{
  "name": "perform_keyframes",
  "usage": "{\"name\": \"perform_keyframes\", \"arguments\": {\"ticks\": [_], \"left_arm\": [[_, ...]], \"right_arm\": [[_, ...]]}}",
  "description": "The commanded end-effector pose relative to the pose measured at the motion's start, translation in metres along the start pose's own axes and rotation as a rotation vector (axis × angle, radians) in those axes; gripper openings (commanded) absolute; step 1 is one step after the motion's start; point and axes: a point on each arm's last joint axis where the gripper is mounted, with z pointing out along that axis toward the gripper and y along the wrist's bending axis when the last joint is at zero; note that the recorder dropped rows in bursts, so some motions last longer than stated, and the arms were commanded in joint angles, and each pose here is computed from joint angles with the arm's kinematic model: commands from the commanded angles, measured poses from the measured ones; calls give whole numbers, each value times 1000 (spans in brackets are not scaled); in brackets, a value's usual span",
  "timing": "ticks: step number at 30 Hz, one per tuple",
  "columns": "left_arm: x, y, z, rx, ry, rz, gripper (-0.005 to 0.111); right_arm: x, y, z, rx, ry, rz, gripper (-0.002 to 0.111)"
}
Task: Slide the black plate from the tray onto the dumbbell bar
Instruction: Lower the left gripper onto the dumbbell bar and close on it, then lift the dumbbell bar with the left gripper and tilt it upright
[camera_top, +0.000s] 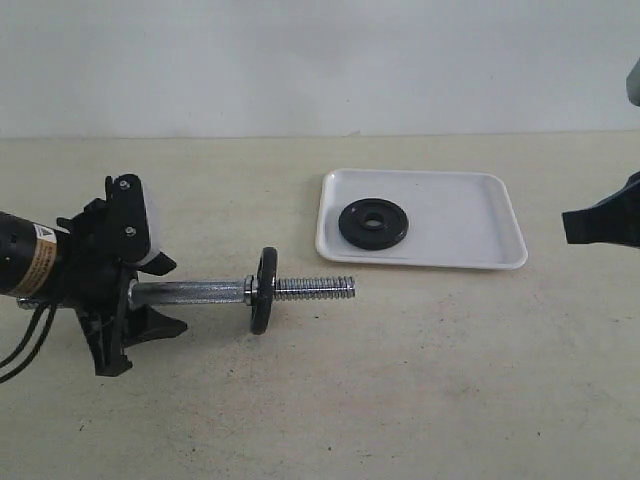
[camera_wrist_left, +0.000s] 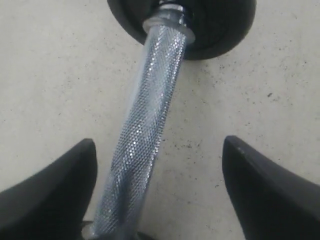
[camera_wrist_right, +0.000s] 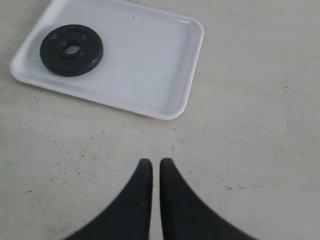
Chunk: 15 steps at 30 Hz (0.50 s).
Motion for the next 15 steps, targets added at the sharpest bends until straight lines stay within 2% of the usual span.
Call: {"name": "perform_keyframes", "arguments": {"ticks": [1,6,15], "left_arm": [[-13,4,9,-8,-5,14,65],[-23,17,13,-36,-26,-61,65],[-10,22,30,-64,59,-150,65]], "right_arm": [[-2,1,0,-6,-14,-2,3],[-1,2,0,-12,-13,12,3],[-2,2,0,-16,-17,5,3]]}}
